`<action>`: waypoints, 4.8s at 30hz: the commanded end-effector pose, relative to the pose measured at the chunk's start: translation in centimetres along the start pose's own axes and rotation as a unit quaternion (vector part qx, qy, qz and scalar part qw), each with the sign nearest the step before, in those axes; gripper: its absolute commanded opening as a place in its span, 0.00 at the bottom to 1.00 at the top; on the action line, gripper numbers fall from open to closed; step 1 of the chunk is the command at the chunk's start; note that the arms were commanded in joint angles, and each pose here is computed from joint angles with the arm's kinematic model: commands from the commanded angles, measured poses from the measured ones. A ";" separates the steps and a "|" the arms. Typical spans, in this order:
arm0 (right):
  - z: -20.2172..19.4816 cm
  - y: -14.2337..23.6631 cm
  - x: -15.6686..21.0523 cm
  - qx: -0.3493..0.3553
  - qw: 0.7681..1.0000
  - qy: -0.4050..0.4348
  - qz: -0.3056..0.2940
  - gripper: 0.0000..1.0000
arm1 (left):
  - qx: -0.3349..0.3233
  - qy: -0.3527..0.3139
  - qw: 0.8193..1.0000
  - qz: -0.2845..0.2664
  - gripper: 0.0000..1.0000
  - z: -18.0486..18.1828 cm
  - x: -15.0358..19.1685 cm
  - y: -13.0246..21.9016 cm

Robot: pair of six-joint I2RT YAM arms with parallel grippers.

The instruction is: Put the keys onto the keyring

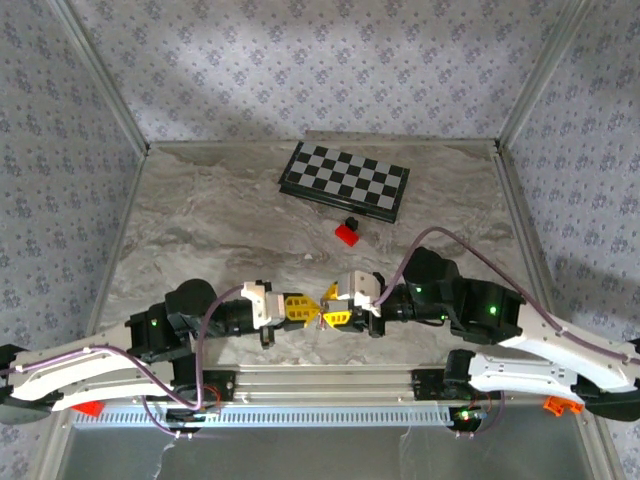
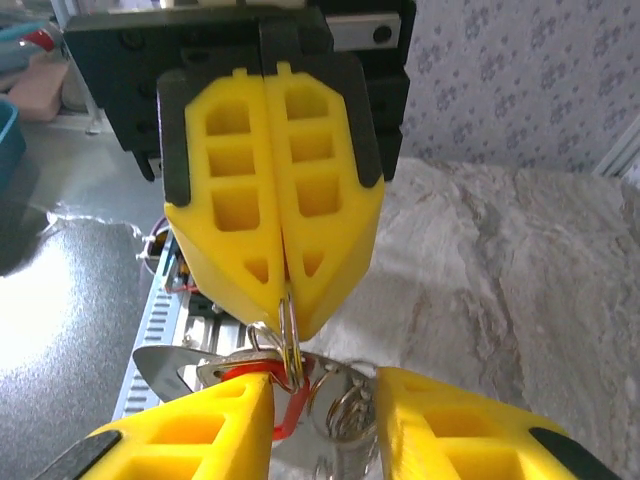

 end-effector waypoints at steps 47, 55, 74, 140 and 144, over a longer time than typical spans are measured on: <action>-0.8 0.2 0.3 0.034 0.999 -0.001 0.028 0.00 | -0.022 -0.020 0.999 0.043 0.04 0.7 -0.1 0.1; -1.5 -0.5 1.3 0.059 0.989 0.014 0.135 0.00 | -0.035 -0.038 0.990 0.133 0.19 1.2 0.8 0.8; -1.0 -2.3 0.4 0.004 0.991 0.004 0.134 0.00 | -0.020 -0.044 0.984 0.169 0.16 1.1 1.9 -0.7; -0.8 -1.0 1.6 -0.042 0.998 -0.046 -0.003 0.02 | -0.029 -0.030 0.996 -0.075 0.00 1.1 -3.2 0.3; -0.8 -0.7 1.4 -0.038 0.998 -0.045 -0.010 0.10 | -0.030 -0.031 0.996 -0.075 0.00 1.1 -3.1 0.4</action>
Point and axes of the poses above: each hand's point on the last joint's axis, 136 mm out from that joint toward the fingers, its own y axis back along the fingers, its own z axis along the line the jaws close on, x = y × z, the point moved 8 cm from there along y, back along the fingers, and after that the axes turned 14 degrees about -y, right-handed, at the moved point
